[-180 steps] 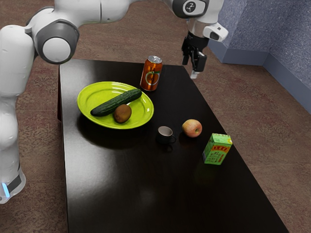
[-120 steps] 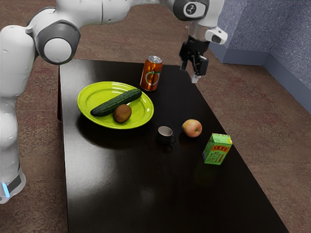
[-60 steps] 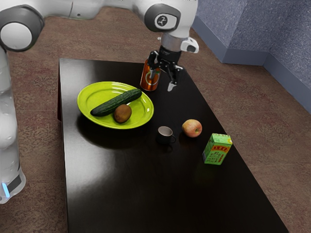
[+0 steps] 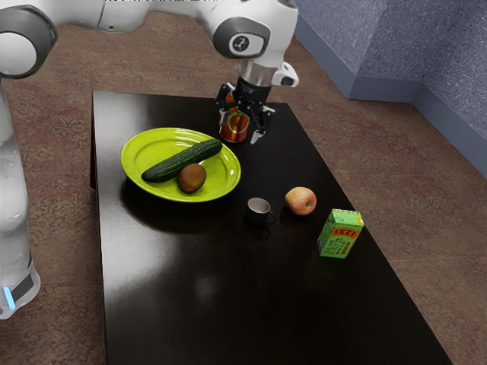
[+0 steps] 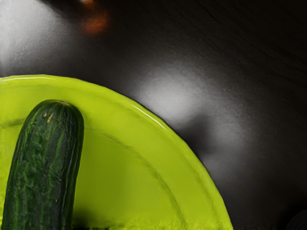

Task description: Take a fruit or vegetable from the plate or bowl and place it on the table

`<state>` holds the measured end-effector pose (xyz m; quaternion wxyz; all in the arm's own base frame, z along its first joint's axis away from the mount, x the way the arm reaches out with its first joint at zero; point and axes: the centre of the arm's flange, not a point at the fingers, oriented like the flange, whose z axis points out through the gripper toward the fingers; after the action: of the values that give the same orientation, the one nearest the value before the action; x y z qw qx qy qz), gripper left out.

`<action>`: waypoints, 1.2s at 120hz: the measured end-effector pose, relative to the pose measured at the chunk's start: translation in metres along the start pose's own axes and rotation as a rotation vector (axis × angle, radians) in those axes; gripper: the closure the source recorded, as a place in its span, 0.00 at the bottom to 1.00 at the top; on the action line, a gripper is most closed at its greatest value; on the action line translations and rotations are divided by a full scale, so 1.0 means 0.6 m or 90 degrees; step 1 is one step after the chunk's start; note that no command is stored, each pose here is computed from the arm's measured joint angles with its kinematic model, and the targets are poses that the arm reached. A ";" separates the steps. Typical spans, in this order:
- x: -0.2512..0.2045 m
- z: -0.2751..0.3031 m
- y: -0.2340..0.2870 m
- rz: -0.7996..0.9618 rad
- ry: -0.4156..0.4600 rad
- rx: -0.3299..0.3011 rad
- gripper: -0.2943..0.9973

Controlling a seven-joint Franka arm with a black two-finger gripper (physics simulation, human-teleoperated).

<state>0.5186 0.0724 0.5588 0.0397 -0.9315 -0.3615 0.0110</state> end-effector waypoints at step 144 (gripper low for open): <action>-0.017 0.120 -0.157 -0.069 -0.088 -0.001 0.23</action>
<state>0.4445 0.1394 0.4948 0.0141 -0.9075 -0.4133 0.0730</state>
